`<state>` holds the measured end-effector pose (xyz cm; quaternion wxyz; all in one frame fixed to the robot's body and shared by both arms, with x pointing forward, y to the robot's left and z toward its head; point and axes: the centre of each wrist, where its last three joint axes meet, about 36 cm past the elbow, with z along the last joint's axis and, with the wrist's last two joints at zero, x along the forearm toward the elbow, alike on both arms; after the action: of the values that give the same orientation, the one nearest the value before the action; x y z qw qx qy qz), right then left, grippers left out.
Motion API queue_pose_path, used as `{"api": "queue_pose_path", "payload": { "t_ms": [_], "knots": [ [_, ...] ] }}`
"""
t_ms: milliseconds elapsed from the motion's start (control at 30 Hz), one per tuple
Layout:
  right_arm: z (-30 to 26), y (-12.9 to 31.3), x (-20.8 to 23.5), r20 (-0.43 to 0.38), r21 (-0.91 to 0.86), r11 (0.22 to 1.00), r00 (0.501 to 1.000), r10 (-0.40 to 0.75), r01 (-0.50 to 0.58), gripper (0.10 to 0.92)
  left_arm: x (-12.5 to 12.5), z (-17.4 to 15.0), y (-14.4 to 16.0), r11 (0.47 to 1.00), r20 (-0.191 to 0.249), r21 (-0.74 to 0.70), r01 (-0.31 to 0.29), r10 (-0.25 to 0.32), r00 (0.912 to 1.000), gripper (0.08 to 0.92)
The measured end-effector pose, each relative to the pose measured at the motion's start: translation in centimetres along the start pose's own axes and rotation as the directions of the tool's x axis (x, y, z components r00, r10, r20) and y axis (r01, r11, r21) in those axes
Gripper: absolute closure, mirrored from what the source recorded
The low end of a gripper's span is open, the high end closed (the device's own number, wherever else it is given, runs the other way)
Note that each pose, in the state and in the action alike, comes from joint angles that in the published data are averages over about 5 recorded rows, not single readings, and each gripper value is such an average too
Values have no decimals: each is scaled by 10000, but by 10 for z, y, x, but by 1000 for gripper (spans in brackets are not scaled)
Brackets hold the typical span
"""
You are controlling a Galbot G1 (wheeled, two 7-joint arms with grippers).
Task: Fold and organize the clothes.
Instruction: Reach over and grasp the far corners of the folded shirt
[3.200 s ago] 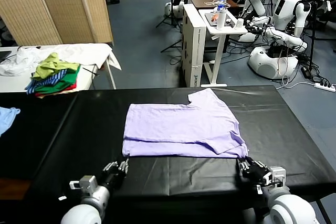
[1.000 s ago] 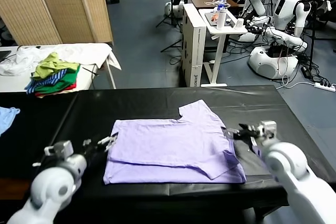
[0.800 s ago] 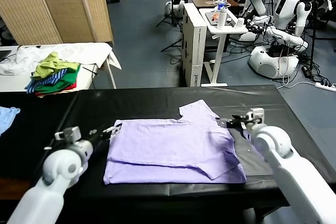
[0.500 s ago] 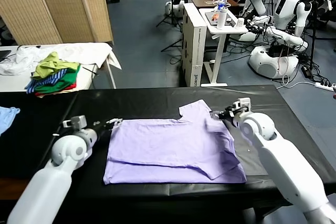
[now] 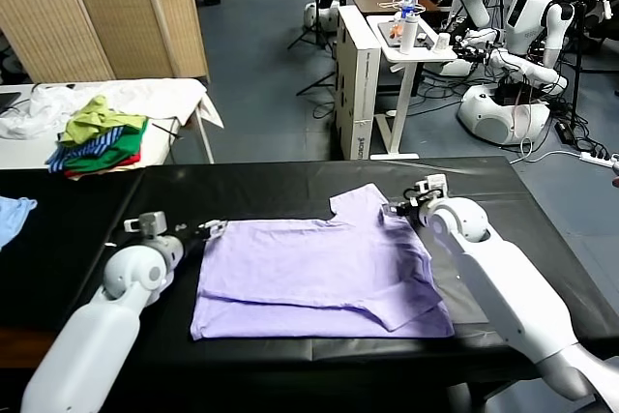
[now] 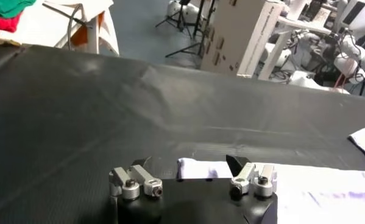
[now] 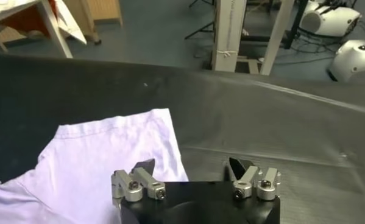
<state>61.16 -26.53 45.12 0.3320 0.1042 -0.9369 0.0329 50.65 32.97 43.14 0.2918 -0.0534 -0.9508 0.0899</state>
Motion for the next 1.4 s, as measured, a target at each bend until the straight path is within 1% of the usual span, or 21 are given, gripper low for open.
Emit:
{"api": "queue_pose_path", "payload": {
  "t_ms": [100, 200, 300, 400, 533, 567, 667, 733, 800, 900, 1067, 1200, 1400],
  "knots": [
    [1, 2, -2, -11, 22, 10000, 10000, -22, 22, 243, -1, 1, -1, 10000, -7, -51, -8, 8, 10000, 115],
    [2, 3, -3, -26, 14, 10000, 10000, -60, 60, 274, -3, 2, -2, 10000, -40, -48, -18, 18, 10000, 187],
    [3, 3, -4, -50, -11, 10000, 9999, -96, 96, 339, -4, 4, -3, 10000, -59, -47, -20, 20, 10000, 274],
    [4, 3, -5, -61, -36, 9999, 9999, -101, 101, 446, -4, 5, -3, 10000, -74, -60, -30, 29, 10000, 391],
    [4, 2, -6, -52, -79, 9999, 9999, -119, 119, 594, -4, 6, -2, 10000, -109, -81, -45, 44, 9999, 590],
    [5, 3, -6, -49, -90, 9999, 9999, -126, 126, 645, -3, 6, -2, 10000, -118, -87, -48, 46, 9999, 628],
    [6, 3, -6, -18, -120, 9998, 9999, -148, 147, 775, -3, 7, -2, 9999, -125, -97, -57, 56, 9999, 725],
    [6, 4, -6, 36, -145, 9998, 9999, -160, 160, 825, -3, 6, -2, 9999, -98, -98, -61, 60, 9999, 762],
    [7, 4, -4, 122, -187, 9997, 9998, -174, 177, 864, -4, 5, -3, 9999, -50, -91, -67, 66, 10000, 778],
    [8, 3, -1, 275, -274, 9994, 9994, -207, 215, 883, -4, 4, -3, 9999, 25, -75, -83, 84, 10000, 794],
    [6, -1, 9, 783, -442, 9984, 9965, -304, 339, 883, -1, 4, -5, 9999, 158, -44, -109, 110, 9998, 816],
    [5, -3, 22, 1226, -598, 9968, 9914, -457, 533, 883, 6, 2, -6, 9999, 303, -25, -161, 161, 9994, 825],
    [5, -6, 48, 1360, -820, 9942, 9890, -584, 700, 883, 25, -1, -7, 9995, 535, -66, -322, 325, 9980, 829]
  ]
}}
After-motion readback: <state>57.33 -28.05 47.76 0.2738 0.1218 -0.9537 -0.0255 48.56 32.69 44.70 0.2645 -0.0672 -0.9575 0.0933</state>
